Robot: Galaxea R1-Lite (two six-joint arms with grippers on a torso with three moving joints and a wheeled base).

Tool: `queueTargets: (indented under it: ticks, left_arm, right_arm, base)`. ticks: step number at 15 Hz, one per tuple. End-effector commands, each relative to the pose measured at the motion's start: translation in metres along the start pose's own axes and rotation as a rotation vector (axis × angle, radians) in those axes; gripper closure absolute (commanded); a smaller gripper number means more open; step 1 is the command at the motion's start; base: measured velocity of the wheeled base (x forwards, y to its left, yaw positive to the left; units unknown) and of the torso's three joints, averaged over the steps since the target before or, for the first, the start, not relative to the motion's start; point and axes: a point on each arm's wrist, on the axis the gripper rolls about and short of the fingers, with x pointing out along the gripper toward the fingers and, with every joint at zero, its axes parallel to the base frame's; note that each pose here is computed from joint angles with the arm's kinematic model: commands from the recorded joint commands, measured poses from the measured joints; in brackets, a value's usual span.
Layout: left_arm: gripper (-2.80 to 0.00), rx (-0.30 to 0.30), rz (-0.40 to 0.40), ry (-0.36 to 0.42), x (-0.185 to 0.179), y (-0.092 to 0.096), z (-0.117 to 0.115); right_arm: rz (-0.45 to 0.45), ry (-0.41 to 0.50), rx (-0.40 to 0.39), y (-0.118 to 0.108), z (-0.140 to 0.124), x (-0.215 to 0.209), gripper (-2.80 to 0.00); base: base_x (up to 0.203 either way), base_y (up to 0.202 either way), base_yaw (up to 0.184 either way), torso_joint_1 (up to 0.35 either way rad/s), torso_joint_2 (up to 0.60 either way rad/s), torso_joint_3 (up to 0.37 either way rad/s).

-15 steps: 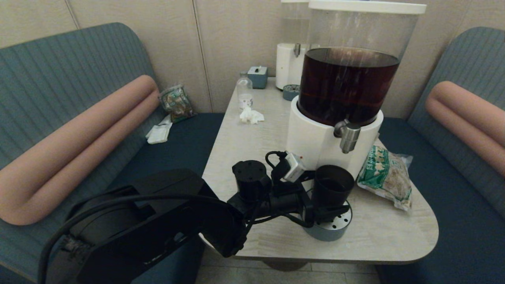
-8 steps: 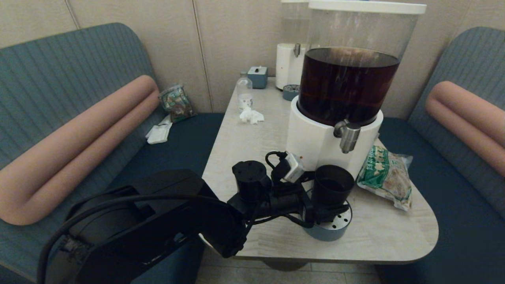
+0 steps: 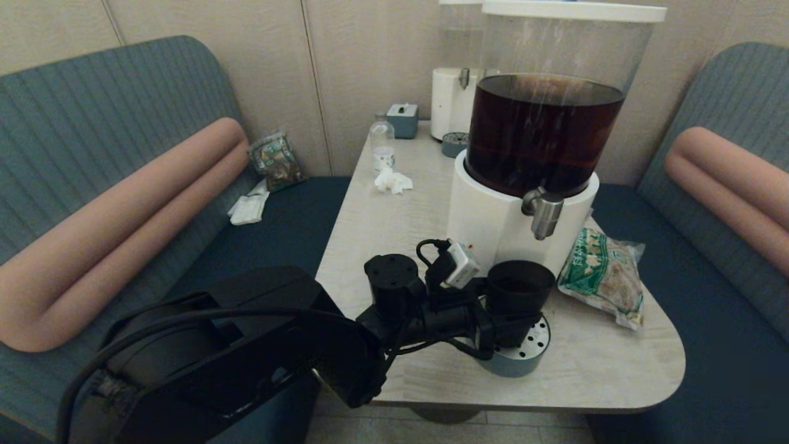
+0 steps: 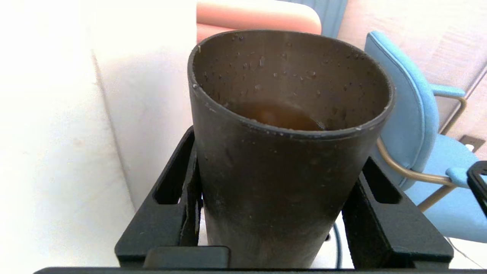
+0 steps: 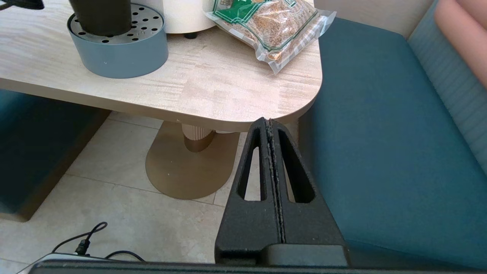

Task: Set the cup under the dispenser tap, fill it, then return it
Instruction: Place the cup next to the water dispenser

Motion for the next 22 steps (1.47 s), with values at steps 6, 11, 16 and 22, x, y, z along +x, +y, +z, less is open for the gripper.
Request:
queueTargets:
  ticks: [6,11,16,22]
  left_arm:
    - [0.00,0.006,-0.001,-0.020,-0.006,-0.006,0.018]
    - [0.00,0.006,0.025,-0.045,-0.011,-0.006,0.030]
    - [0.00,-0.008,0.081,-0.023,-0.033,-0.001,0.033]
    - [0.00,-0.004,0.175,-0.016,-0.074,0.014,0.046]
  right_arm:
    - [0.001,-0.001,-0.001,0.000,0.000,0.000,0.00]
    - [0.001,-0.001,-0.001,0.000,0.000,0.000,0.00]
    - [0.001,-0.001,-0.001,0.000,0.000,0.000,0.00]
    - [0.001,-0.001,-0.001,0.000,0.000,0.000,0.00]
  base:
    - [0.000,0.000,0.000,0.000,0.00,0.000]
    - [0.000,0.000,0.000,0.000,0.00,0.000]
    - [0.000,0.000,0.000,0.000,0.00,0.000]
    - [0.000,0.000,0.000,0.000,0.00,0.000]
